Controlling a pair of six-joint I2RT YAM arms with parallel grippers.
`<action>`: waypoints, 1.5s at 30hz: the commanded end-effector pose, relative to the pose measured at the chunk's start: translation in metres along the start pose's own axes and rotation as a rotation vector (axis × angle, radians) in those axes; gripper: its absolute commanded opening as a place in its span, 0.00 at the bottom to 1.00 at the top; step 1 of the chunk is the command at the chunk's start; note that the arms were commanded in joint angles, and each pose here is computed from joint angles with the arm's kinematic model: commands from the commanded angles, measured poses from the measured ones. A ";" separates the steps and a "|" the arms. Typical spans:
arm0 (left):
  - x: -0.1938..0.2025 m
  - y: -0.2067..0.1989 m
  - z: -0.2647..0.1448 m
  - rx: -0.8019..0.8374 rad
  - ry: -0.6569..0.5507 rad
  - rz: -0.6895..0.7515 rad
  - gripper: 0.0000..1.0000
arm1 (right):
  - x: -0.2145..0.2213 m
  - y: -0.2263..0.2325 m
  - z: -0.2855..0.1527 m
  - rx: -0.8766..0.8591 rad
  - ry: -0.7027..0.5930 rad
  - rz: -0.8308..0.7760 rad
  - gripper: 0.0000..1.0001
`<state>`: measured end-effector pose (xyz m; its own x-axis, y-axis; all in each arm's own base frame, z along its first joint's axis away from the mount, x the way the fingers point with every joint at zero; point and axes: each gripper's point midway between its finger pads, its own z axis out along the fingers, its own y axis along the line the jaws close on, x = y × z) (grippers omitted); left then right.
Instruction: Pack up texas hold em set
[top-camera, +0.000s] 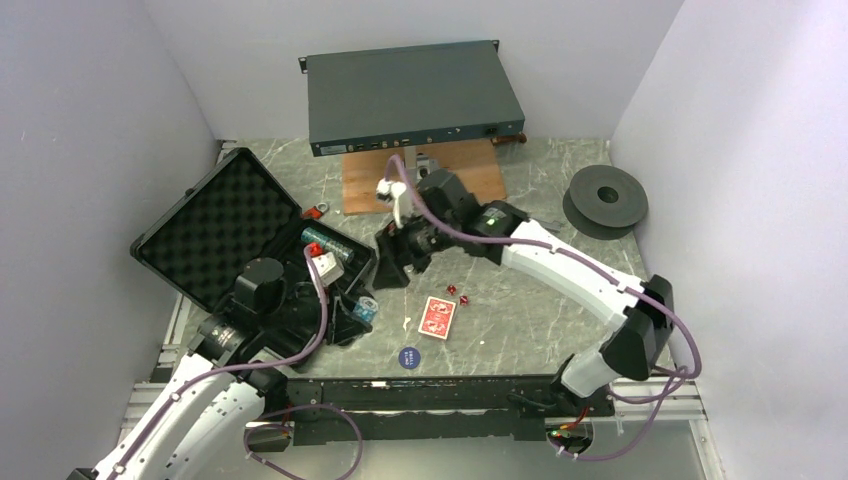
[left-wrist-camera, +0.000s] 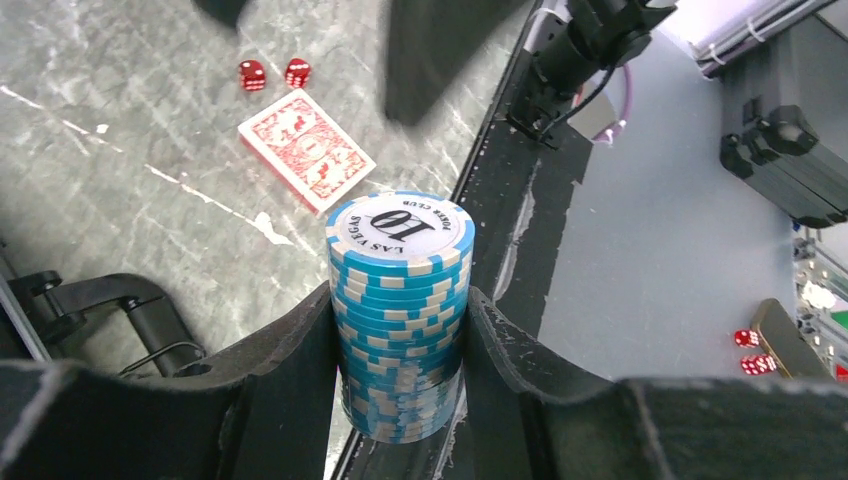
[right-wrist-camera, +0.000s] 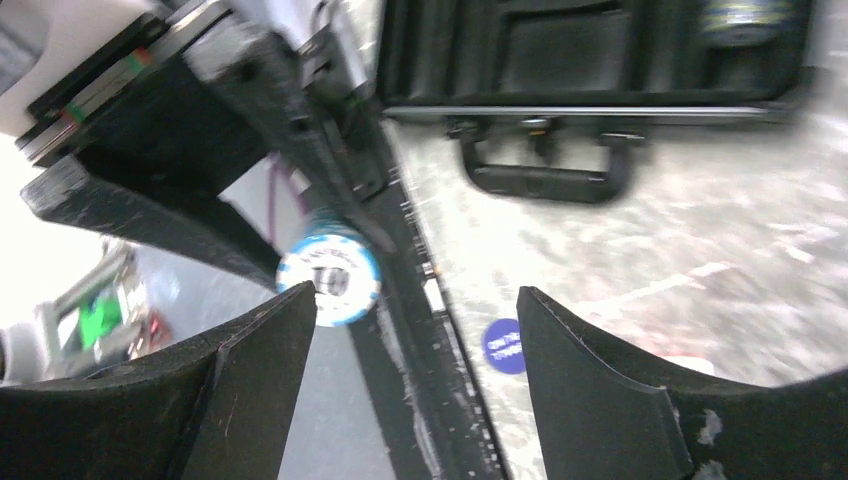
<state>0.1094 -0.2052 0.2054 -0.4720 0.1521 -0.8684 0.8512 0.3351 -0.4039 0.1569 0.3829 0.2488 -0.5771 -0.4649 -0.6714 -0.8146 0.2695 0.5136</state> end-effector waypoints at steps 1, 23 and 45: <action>-0.028 0.005 -0.004 -0.065 -0.078 0.043 0.00 | -0.038 -0.037 -0.048 0.201 -0.215 0.045 0.77; -0.037 0.163 -0.027 -0.978 -0.243 -0.558 0.00 | -0.026 -0.128 -0.094 0.537 -0.372 0.165 0.95; -0.024 0.250 -0.072 -1.584 -0.325 -1.055 0.00 | -0.017 -0.132 -0.094 0.549 -0.372 0.158 0.94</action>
<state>0.3008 -0.0616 0.1330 -0.4446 -0.6786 -0.5847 -0.7141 0.6626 -0.2259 0.2744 0.2774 0.2220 -0.6430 -0.1354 -0.7538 -0.5645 0.7489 0.3470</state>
